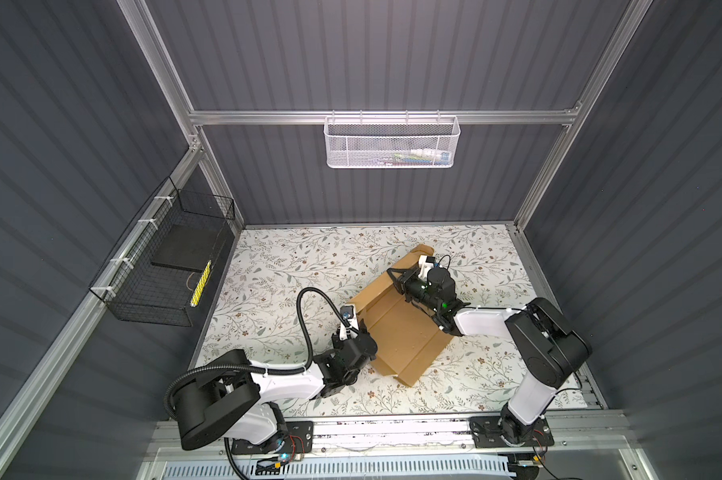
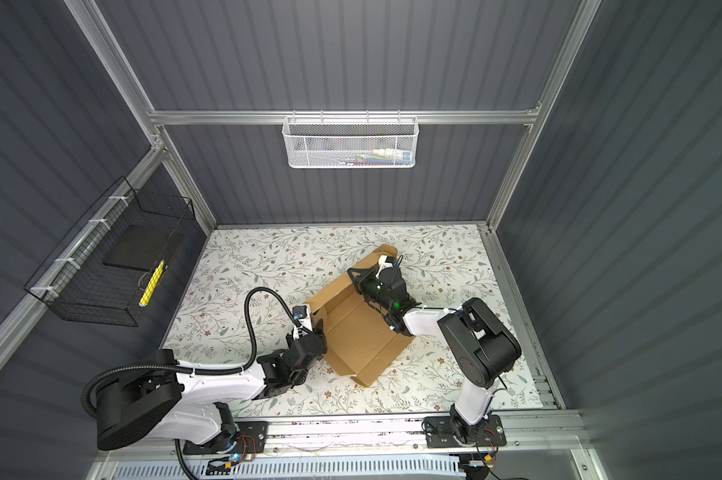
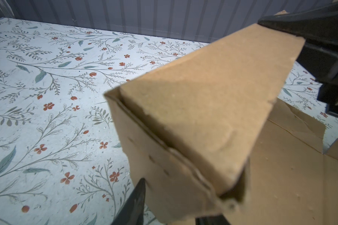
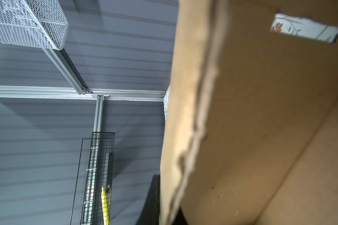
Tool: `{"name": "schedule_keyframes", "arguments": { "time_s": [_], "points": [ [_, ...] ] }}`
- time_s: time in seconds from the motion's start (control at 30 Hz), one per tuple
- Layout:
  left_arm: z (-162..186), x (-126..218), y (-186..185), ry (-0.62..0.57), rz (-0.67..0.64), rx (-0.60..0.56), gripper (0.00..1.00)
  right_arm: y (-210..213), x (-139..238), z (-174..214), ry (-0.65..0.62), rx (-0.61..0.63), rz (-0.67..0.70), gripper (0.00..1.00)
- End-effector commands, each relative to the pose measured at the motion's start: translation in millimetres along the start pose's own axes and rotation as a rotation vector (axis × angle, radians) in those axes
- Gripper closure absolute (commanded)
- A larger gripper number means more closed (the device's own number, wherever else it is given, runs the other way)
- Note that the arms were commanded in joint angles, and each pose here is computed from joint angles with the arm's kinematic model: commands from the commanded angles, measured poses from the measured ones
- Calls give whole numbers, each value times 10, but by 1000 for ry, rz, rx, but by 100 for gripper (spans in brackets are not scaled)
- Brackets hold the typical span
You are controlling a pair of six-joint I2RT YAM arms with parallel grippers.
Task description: Fold the paper box
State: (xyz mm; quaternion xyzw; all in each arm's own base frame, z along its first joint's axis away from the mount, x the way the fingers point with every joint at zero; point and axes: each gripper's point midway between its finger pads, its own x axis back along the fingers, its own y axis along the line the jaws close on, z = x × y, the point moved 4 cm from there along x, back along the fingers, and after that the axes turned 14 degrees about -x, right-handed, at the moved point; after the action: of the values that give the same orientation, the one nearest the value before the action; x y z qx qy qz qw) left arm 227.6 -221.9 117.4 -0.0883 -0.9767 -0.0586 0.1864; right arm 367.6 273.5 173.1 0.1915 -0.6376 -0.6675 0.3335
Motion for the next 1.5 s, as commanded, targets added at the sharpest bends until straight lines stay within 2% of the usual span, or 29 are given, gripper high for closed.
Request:
{"name": "schedule_keyframes", "arguments": {
  "time_s": [0.0,0.4,0.8,0.9,1.17,1.47],
  "points": [
    [-114,-18,-12,-65,-38,15,59,-461,62,84,37,-4,173,100],
    [-193,-92,-63,-93,-85,-25,60,-438,39,91,42,-6,167,100],
    [-229,-160,-82,-109,-149,-73,69,-388,26,106,52,-4,156,100],
    [-252,-166,-80,-122,-163,-80,71,-387,20,110,56,-6,156,100],
    [-260,-178,-83,-123,-178,-109,85,-362,6,109,57,-8,148,100],
    [-301,-177,-85,-132,-187,-159,92,-227,9,138,67,7,129,97]
  ]
}}
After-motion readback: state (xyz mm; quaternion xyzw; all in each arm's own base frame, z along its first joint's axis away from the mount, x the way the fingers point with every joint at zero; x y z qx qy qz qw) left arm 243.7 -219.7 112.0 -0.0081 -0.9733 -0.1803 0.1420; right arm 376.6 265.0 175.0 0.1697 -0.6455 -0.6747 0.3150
